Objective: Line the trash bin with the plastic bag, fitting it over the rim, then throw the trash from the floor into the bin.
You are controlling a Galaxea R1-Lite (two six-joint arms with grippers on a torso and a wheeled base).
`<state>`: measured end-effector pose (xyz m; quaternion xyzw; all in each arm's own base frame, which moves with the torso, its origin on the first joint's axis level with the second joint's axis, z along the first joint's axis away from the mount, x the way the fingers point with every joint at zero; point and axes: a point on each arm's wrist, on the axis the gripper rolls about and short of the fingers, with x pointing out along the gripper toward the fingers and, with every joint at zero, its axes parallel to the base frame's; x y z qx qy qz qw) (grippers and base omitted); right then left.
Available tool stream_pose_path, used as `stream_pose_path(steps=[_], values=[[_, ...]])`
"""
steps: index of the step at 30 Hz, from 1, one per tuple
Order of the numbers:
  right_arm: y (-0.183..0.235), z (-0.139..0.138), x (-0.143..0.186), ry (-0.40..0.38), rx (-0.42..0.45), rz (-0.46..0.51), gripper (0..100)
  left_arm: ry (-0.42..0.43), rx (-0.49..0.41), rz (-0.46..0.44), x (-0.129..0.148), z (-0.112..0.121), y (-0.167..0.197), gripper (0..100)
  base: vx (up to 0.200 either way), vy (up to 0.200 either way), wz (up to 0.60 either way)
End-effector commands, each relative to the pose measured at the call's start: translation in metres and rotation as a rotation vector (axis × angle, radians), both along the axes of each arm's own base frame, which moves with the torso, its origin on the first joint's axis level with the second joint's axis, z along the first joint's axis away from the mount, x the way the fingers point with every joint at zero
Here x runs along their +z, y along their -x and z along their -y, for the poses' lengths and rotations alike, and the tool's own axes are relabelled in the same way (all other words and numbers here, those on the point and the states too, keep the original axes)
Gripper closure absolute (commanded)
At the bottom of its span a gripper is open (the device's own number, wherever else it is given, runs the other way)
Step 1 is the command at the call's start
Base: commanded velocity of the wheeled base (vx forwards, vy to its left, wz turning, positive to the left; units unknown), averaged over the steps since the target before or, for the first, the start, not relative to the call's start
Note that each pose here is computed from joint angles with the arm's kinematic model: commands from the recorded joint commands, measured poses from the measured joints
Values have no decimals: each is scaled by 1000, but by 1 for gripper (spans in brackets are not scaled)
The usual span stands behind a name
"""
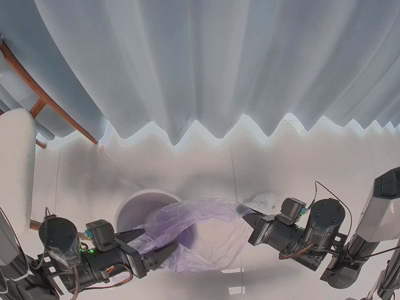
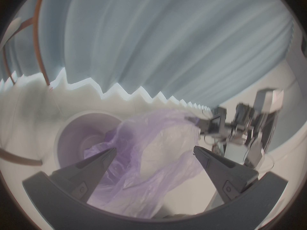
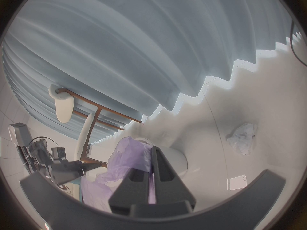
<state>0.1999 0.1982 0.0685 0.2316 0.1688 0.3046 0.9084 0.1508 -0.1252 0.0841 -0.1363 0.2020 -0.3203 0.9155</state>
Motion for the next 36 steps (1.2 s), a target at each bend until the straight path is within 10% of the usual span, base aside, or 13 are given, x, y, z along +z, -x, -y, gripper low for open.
stream_pose_path(steps=[1, 27, 36], values=[[1, 1, 1, 5, 3, 18, 100, 145, 94, 4, 18, -17, 4, 0, 0, 0, 0], [7, 3, 21, -43, 14, 72, 100, 156, 79, -11, 6, 13, 0, 0, 0, 0, 0], [10, 3, 22, -29, 25, 83, 100, 312, 3, 141, 68, 10, -5, 0, 0, 0, 0]])
